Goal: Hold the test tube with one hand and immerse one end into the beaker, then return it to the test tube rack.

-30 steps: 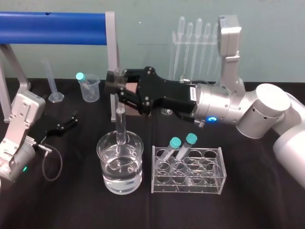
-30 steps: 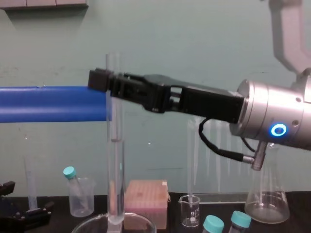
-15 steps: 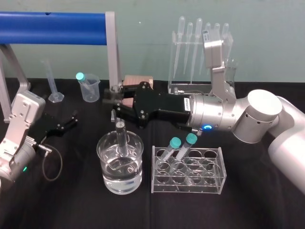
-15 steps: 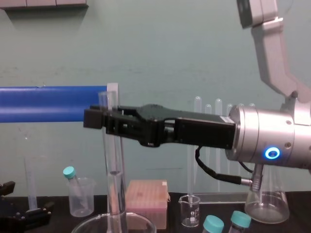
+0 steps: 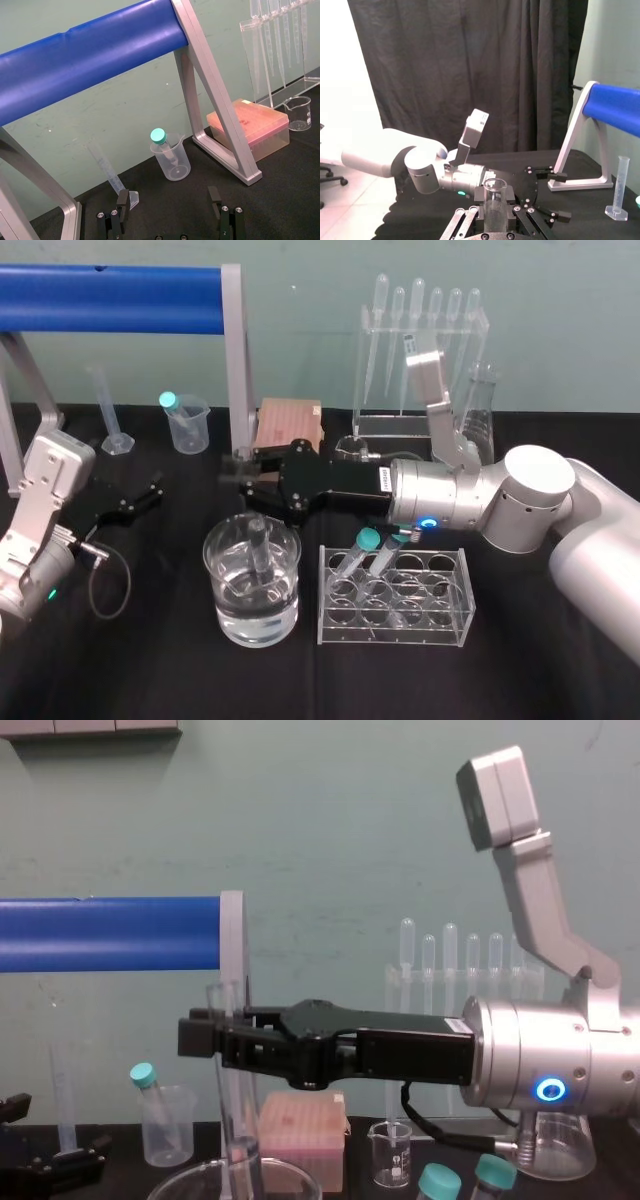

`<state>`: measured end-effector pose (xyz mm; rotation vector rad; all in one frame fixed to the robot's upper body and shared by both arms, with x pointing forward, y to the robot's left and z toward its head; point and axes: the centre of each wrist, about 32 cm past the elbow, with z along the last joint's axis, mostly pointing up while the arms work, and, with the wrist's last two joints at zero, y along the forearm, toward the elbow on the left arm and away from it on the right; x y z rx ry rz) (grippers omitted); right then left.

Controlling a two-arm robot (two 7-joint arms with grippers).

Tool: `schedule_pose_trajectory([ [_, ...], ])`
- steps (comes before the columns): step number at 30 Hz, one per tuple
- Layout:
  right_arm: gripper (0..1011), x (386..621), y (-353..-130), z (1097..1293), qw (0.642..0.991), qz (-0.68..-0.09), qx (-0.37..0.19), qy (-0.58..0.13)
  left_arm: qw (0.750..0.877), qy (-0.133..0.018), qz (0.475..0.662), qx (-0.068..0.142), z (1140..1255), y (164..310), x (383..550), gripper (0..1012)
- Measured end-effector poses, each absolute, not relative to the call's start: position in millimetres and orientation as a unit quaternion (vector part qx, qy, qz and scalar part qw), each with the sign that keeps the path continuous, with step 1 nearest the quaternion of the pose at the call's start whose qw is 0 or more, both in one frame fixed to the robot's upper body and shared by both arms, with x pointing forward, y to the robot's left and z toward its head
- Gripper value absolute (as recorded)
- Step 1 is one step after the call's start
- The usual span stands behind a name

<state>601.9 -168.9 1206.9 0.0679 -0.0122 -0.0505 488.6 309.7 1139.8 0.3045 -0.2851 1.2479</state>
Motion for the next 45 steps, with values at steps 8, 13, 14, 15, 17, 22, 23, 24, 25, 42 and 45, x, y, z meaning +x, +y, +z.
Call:
schedule_pose_trajectory([
  [8,228,603.1,-167.7,1204.5,0.999,-0.022,0.025,-0.001,0.791,-0.132,0.58,0.142,1139.8,309.7,488.6,1000],
  [13,228,602.9,-167.1,1203.9,1.0,-0.02,0.021,0.002,0.791,-0.132,0.58,0.141,1139.8,309.7,488.6,1000],
  [14,228,602.9,-167.1,1203.8,1.0,-0.02,0.02,0.002,0.791,-0.132,0.58,0.141,1139.8,309.7,488.6,1000],
  [15,228,602.9,-167.3,1203.8,1.0,-0.02,0.019,0.003,0.791,-0.132,0.58,0.141,1139.8,309.7,488.6,1000],
  [17,228,602.9,-167.5,1203.7,1.0,-0.021,0.018,0.004,0.791,-0.132,0.58,0.141,1139.8,309.7,488.6,1000],
  [22,228,602.8,-167.9,1203.6,1.0,-0.021,0.017,0.004,0.791,-0.132,0.58,0.142,1139.7,309.7,488.6,1000],
  [23,228,602.8,-167.9,1203.6,1.0,-0.021,0.017,0.004,0.791,-0.132,0.58,0.142,1139.7,309.7,488.6,1000],
  [24,228,602.8,-168.0,1203.5,1.0,-0.021,0.017,0.004,0.791,-0.132,0.58,0.141,1139.8,309.7,488.6,1000],
  [25,228,602.8,-168.0,1203.5,1.0,-0.021,0.017,0.004,0.791,-0.132,0.58,0.142,1139.8,309.7,488.6,1000],
  [42,228,602.7,-167.9,1203.9,1.0,-0.022,0.018,0.004,0.791,-0.132,0.58,0.141,1139.8,309.7,488.6,1000],
  [45,228,602.7,-167.9,1203.9,1.0,-0.022,0.019,0.004,0.791,-0.132,0.58,0.141,1139.8,309.7,488.6,1000],
])
